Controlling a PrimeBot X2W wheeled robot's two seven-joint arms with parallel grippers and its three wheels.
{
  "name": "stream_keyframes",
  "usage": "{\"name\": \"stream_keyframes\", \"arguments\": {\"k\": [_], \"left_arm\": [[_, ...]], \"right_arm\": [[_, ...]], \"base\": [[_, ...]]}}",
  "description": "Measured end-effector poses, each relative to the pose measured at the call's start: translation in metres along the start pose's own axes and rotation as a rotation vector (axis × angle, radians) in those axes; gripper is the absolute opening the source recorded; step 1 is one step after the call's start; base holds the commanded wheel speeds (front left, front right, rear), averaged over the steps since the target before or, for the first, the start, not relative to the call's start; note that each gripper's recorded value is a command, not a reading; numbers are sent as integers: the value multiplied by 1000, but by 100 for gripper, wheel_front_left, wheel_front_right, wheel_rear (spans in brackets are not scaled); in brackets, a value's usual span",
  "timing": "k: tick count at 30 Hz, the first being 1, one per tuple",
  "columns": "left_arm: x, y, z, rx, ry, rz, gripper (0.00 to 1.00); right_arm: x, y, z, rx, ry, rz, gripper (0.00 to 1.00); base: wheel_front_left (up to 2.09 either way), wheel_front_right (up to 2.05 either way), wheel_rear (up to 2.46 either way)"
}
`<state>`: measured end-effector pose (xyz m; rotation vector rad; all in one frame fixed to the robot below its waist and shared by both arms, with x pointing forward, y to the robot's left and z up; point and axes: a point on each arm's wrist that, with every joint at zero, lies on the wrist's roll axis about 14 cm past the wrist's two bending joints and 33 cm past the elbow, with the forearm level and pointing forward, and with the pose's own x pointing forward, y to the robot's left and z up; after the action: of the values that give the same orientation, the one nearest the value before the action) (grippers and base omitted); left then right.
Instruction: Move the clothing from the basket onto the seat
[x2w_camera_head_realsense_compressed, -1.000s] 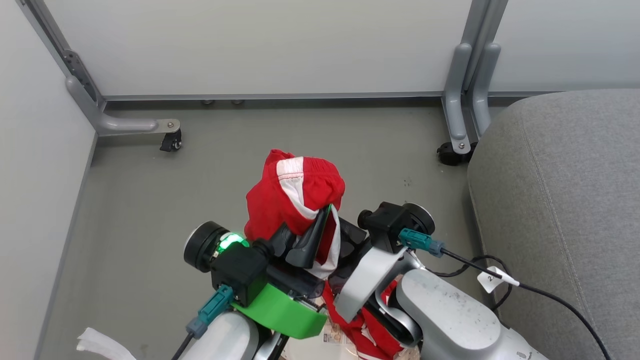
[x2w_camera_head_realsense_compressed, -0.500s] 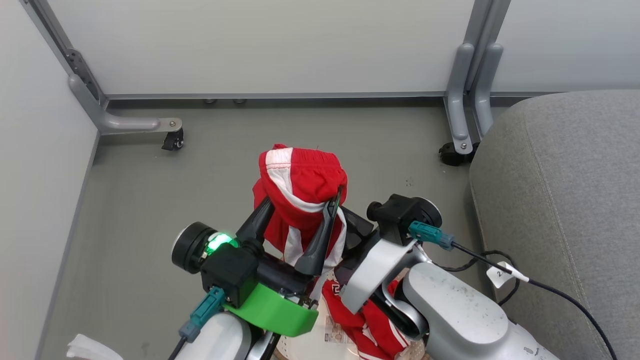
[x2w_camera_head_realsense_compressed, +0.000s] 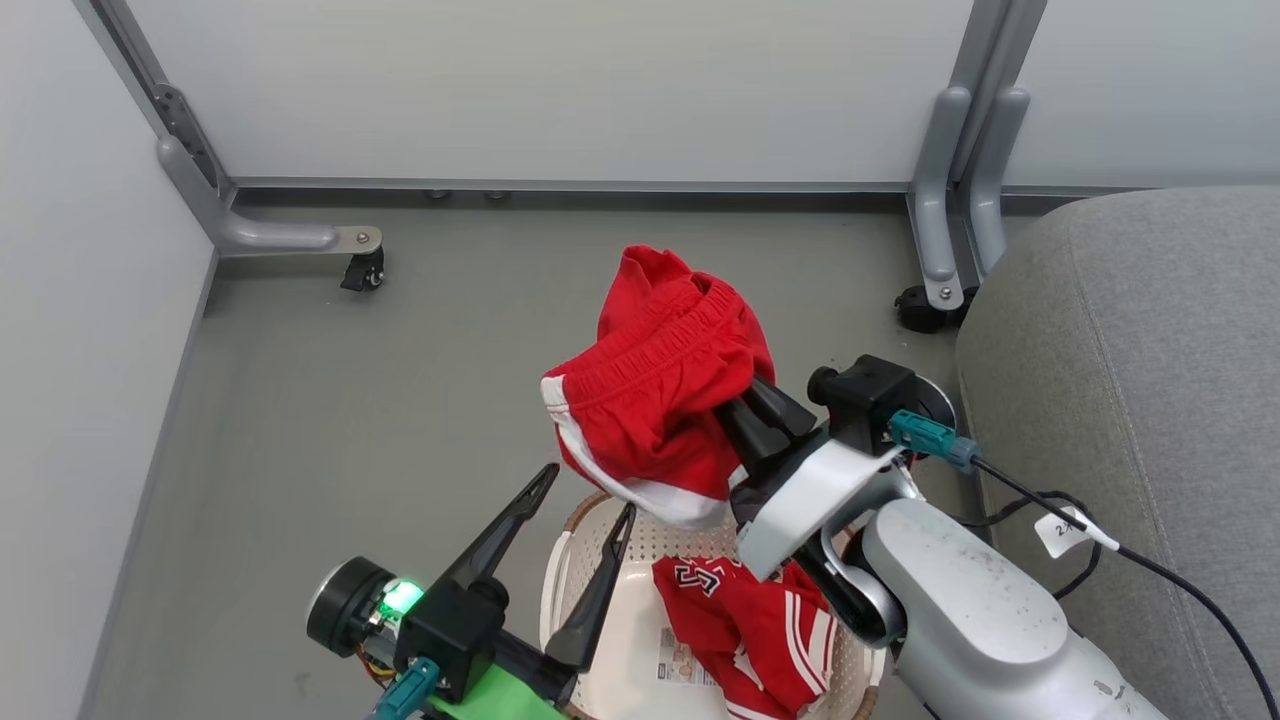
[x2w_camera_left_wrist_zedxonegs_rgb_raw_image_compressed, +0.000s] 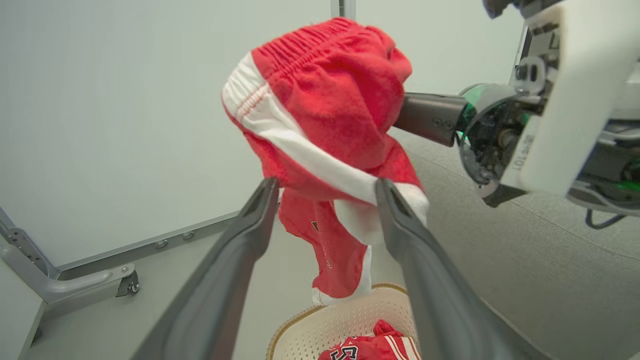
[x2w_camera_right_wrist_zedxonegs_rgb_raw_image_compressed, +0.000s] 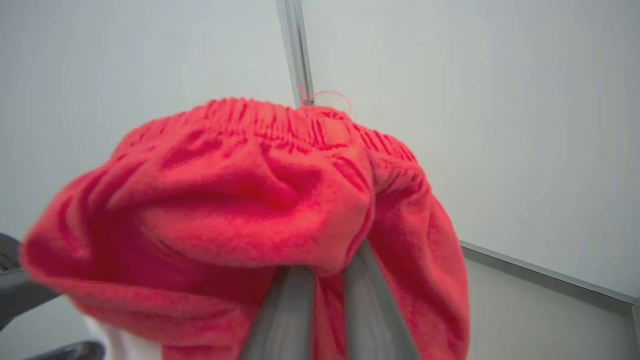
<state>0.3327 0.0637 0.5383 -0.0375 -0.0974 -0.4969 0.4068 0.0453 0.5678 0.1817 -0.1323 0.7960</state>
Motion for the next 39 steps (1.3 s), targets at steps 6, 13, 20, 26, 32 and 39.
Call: {"name": "stream_keyframes", "arguments": {"k": [6, 13, 20, 26, 32, 39], "left_arm": [[-6, -3, -12, -4, 42, -13, 100], [-4, -10, -19, -13, 68, -44, 100], [4, -22, -27, -19, 95, -99, 100], [22, -38, -30, -5, 104, -190, 100], [44, -62, -31, -6, 100, -303, 100], [67, -101, -37, -23, 108, -462, 100]], "right_arm": [[-6, -15, -8, 5, 19, -45, 0], [-11, -24, -10, 5, 26, -73, 0], [-25, -43, -14, -12, 42, -130, 0], [-50, -78, -12, -29, 50, -239, 0], [-84, -114, -5, -44, 42, -375, 0], [-138, -153, 2, -57, 38, -561, 0]], "base": [[0, 0, 0], [0, 0, 0], [0, 0, 0], [0, 0, 0], [0, 0, 0], [0, 0, 0]]}}
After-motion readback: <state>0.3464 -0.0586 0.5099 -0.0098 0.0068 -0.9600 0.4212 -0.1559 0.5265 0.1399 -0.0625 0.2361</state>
